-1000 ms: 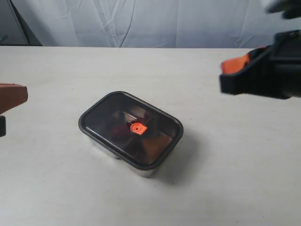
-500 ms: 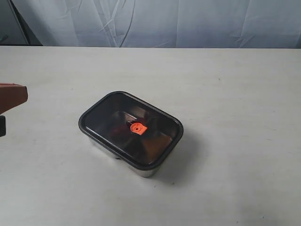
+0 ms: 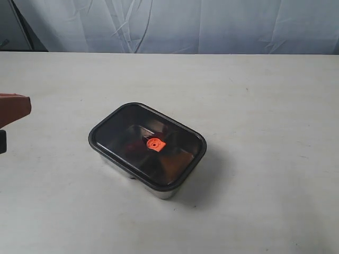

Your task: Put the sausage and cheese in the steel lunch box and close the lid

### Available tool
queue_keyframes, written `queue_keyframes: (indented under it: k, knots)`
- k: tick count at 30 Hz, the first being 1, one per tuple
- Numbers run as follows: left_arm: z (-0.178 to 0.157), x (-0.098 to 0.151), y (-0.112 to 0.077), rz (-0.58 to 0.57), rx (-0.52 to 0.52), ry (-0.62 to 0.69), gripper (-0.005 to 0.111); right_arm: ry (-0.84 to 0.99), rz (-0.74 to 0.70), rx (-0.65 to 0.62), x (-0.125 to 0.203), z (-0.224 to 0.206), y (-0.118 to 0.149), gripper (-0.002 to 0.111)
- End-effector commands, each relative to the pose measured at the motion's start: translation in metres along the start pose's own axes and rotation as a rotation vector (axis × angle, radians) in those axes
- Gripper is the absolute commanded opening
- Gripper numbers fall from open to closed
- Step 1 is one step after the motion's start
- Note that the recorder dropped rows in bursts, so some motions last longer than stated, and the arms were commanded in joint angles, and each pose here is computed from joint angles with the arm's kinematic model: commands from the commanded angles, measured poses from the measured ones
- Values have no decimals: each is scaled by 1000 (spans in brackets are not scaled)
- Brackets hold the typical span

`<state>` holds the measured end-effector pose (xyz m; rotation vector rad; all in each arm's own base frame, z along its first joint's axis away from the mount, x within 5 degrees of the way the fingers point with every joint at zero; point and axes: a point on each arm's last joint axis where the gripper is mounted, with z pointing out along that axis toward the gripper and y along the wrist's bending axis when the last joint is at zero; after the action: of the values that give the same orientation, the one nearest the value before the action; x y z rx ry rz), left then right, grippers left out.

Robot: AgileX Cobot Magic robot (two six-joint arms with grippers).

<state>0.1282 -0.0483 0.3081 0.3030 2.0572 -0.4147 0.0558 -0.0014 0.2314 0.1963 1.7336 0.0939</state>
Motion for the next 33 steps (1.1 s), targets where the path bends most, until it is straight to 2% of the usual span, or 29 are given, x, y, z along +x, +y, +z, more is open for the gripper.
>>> queue_keyframes:
  k: [1,14,33]
  knots:
    - [0,2,0,5,0,-1,0,-23,-4,51,12,-1,-5,-1]
    - [0,2,0,11,-2,2,0,69,-33,97,47,6,-14,-1]
    - [0,2,0,13,-2,2,0,69,-39,99,47,6,-14,-1]
